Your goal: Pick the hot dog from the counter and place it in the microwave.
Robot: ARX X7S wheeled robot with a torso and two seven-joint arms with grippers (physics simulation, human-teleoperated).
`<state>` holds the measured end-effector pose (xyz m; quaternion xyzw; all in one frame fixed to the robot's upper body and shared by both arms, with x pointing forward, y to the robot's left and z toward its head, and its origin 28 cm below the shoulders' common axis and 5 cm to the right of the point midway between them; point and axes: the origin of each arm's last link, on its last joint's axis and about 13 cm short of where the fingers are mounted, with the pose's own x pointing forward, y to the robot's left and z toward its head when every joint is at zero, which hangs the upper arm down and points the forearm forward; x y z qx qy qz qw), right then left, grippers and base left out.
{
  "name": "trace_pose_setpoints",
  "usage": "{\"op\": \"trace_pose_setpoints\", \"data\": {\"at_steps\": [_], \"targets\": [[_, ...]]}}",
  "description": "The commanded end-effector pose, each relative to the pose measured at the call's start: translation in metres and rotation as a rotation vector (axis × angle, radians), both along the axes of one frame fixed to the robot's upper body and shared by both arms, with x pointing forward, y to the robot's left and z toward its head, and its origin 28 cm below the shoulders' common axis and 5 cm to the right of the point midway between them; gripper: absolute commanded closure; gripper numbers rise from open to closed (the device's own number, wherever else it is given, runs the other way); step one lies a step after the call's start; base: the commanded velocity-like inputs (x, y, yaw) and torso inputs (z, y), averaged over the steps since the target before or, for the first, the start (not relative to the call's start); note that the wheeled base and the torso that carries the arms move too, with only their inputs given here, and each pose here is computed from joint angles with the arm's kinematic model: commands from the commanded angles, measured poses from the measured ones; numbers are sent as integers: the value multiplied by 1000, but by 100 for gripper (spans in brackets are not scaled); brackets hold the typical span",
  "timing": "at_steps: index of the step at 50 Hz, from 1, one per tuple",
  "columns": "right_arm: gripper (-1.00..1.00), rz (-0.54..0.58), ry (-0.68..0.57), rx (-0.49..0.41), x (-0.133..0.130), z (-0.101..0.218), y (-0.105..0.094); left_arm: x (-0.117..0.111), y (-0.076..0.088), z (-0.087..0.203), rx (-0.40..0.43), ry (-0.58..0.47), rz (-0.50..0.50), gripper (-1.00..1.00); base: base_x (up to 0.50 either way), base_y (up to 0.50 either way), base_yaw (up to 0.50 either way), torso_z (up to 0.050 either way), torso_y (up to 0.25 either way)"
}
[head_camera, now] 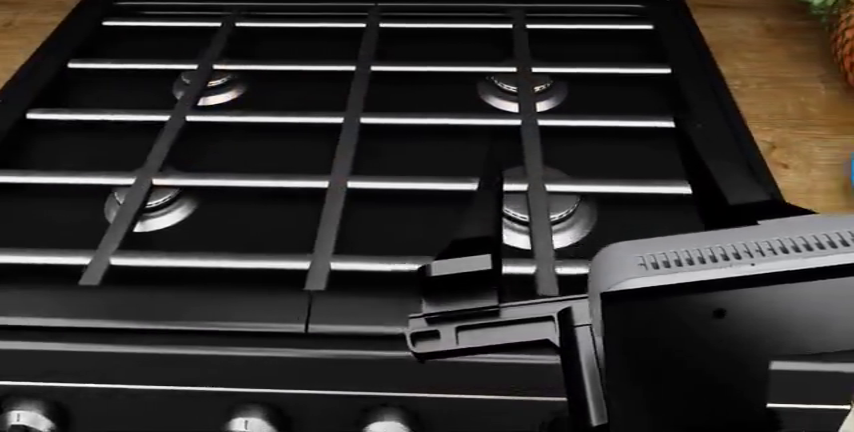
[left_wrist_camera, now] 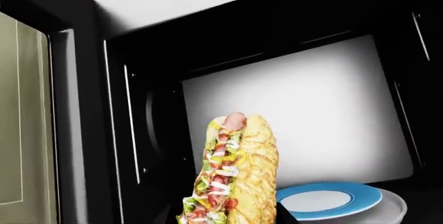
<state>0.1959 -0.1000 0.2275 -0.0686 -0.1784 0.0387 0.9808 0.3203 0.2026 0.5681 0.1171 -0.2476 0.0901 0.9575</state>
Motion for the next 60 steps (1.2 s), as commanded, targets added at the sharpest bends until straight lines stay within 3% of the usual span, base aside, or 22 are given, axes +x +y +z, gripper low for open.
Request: {"op": "trace_pose_setpoints", "data": {"at_steps": [1,8,29,60], "targets": [[-100,5,8,27,-1,0,0,-1,1,0,-9,10,47,100,0,-500,0,0,0],[-100,1,1,20,-1,0,-3,2,-1,-2,-4,12,50,100,0,-488,0,0,0],[-100,-14,-22,-22,-5,3,-5,4,1,-5,0,18,81,100,1,0,0,0,0],[-100,-1,-26,-14,-6,2,-3,-1,-4,0,28,13,45,100,489,0,0,0,1]]}}
